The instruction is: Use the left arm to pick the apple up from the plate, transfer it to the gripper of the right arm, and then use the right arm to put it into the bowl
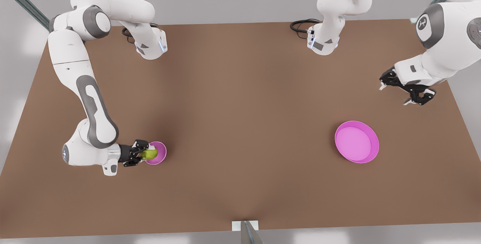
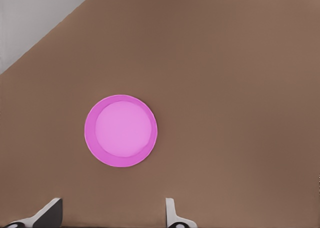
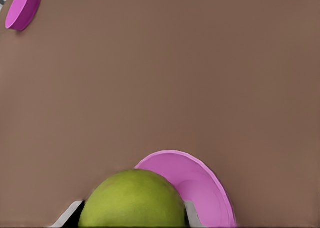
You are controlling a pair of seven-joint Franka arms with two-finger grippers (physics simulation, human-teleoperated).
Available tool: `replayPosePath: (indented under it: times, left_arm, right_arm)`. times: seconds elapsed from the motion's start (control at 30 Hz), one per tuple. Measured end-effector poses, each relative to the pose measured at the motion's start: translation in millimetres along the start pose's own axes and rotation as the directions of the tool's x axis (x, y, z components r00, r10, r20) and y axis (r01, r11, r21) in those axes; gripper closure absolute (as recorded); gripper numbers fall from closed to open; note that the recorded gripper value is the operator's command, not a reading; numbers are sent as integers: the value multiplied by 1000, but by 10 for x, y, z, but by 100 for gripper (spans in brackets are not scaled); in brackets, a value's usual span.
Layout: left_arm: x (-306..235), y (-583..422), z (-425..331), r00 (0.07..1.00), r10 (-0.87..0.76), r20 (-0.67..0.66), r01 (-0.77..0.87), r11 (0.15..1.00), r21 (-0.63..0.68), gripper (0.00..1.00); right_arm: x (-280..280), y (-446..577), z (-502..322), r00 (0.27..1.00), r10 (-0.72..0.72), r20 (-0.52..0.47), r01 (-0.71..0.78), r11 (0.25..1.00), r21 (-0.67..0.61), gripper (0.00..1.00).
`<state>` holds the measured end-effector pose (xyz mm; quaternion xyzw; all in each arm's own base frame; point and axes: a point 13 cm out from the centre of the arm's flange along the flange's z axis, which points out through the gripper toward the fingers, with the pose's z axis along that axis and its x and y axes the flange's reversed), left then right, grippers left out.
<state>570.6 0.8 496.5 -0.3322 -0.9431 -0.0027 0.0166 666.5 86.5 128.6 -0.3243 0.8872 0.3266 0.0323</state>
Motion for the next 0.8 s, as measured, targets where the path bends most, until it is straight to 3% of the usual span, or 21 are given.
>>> replayPosePath:
  times: [0.13, 0.2, 0.3, 0.4, 0.43, 0.5, 0.57, 0.63, 0.8]
  left_arm:
    - [2, 21, 0, 989, -148, 5, 148, 989, 1, 0]
    - [-19, -1, -1, 979, -203, 6, 203, 979, 2, 0]
    - [-49, -37, -3, 962, -273, 7, 273, 962, 2, 0]
    - [-60, -48, -3, 942, -335, 8, 335, 942, 3, 0]
    - [-60, -47, -3, 935, -354, 8, 354, 935, 4, 0]
    - [-56, -41, -4, 921, -390, 8, 390, 921, 4, 0]
    - [-51, -34, -5, 907, -421, 8, 421, 907, 4, 0]
    - [-56, -27, -35, 894, -449, 15, 449, 894, 4, 0]
    - [-124, -13, -84, 867, -498, 28, 498, 867, 3, 0]
  right_arm:
    - [61, -64, -15, 998, -41, -42, 42, 998, 39, 20]
    - [75, -82, -22, 997, -54, -54, 57, 997, 50, 11]
    - [31, -60, -153, 996, -70, -57, 75, 994, 75, 12]
    - [-308, 303, -900, 985, -142, -103, 161, 963, 217, 7]
    - [-477, 494, -1281, 980, -161, -119, 189, 942, 278, 1]
    - [-868, 984, -2353, 976, -186, -111, 216, 878, 428, 0]
    - [-915, 1352, -2894, 980, -148, -130, 195, 836, 514, 0]
    - [-559, 1777, -2991, 977, -34, -211, 154, 794, 588, 0]
    - [-112, 1974, -2867, 957, 196, -215, -25, 793, 609, 0]
